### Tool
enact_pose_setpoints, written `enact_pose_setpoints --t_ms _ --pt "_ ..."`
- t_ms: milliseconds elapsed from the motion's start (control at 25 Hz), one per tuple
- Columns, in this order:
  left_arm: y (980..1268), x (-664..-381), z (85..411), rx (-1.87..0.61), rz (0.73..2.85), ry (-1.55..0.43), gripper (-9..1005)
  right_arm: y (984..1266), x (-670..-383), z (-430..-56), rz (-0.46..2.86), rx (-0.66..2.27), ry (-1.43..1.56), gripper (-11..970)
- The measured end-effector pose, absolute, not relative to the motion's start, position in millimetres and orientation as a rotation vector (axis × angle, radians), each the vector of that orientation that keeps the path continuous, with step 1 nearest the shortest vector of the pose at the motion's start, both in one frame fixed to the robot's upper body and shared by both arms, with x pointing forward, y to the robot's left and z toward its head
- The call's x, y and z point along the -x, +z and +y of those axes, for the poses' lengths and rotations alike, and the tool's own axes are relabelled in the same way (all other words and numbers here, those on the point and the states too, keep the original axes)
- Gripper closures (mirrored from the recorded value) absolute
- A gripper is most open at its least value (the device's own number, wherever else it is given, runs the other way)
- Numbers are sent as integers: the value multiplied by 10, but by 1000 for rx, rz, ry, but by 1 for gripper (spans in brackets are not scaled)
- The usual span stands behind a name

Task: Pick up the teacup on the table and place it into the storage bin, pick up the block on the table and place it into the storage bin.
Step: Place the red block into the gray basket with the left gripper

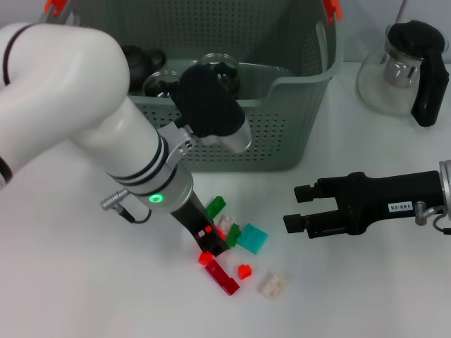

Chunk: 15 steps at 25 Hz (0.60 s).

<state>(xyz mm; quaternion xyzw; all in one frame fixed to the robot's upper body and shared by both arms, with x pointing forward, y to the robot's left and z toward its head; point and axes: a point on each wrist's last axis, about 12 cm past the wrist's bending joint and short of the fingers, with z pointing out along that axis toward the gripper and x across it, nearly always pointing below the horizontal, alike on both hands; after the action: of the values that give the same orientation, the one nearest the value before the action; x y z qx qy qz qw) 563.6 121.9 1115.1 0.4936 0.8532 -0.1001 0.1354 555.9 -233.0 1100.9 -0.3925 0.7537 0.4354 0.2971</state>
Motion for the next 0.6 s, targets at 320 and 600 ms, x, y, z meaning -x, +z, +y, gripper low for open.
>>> enact_pose_setpoints --t_ms 320,600 --pt "11462 -5699 1424 -1379 2483 -300 526 11013 -5558 -2346 2004 1043 1157 136" --pt "11839 -5674 1714 -1331 2472 -353 525 11019 -5559 -2348 2002 1044 1157 136"
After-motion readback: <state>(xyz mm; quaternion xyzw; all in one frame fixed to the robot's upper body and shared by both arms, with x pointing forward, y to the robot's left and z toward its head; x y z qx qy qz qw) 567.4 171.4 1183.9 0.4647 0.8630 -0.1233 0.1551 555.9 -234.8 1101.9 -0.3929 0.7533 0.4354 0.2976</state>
